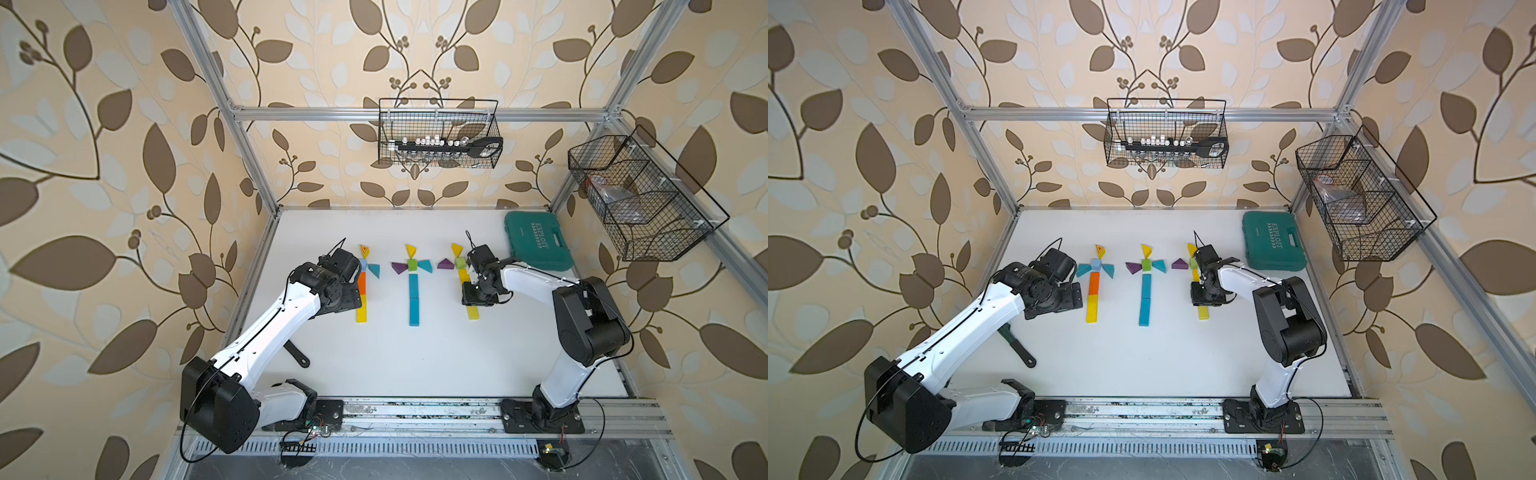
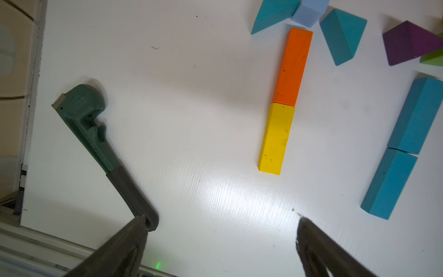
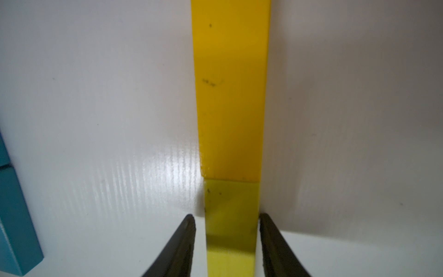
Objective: Assemble a small pinwheel with building blocks
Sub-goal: Assemble the building block at the center of the board, then reset both arms
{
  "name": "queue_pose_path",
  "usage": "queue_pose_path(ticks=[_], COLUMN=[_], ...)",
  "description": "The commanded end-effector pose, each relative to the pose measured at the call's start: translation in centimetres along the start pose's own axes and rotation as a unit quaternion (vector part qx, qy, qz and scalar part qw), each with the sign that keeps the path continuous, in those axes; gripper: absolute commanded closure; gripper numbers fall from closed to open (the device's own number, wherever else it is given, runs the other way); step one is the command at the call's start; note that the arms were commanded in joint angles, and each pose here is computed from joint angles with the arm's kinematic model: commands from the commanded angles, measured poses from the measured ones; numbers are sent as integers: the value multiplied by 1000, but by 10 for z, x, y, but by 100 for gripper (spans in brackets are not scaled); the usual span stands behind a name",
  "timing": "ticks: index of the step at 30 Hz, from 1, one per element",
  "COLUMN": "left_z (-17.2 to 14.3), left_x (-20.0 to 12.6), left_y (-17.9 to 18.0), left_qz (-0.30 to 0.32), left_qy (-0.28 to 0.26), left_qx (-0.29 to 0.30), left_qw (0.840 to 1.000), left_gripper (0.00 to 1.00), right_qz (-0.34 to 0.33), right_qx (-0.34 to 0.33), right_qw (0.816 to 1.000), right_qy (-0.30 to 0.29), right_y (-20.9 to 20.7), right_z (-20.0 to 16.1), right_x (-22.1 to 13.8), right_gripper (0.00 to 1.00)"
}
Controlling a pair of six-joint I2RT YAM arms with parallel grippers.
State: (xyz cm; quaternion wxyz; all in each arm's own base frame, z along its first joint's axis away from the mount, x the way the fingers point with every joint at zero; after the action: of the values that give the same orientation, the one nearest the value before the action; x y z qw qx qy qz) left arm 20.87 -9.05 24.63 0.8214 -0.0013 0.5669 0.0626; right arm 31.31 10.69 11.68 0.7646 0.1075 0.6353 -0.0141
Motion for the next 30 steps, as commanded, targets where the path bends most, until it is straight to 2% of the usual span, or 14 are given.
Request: queue_pose_path(ticks=[1,4,12,19,21,23,26,30], left_z=[0,-1,-3,3,8,14,24,32], left_x=[-5,-6,-7,-13,-18,-23,-27,-10], left_y=[5,6,8,12,18,26,37,41], left_qz=[4,3,4,29,55,96,174,251], left_qy=[0,1,0,-20,-45,-80,-137,-201], left_qx=[-1,-3,-5,-15,-33,-48,-62,-76], left_qw=[1000,1000,1000,999,997,991,973,944], left_gripper=[1,1,1,1,1,1,1,1], right_qz=[9,22,2,1,7,7,-8,-51], right_qx=[7,11,18,19,21,29,46,72], right_qw=[1000,1000,1000,998,995,990,974,932], right_qy=[3,4,-7,-61,-94,-136,-222,-352], right_y=[4,6,3,-2,-6,-14,-33,-65], right_z=[4,4,6,17,19,21,21,13], right_x=[-2,-2,-8,-60,-83,-106,-134,-148], right_gripper=[54,54,53,44,34,1,0,0])
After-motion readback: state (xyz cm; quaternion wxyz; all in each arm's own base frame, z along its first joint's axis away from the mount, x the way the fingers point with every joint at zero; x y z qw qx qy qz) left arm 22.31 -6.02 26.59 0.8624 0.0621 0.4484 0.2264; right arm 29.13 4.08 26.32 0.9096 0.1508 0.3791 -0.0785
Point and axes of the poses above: each gripper's point midway between its finger pads, its own x axis out along the fingers, its own y axis along the line the jaws close on, z = x × y, the point moved 10 cm from there along -x, back along the fingers, and after that the axes turned 9 degrees about x, right-handed, at the moved point
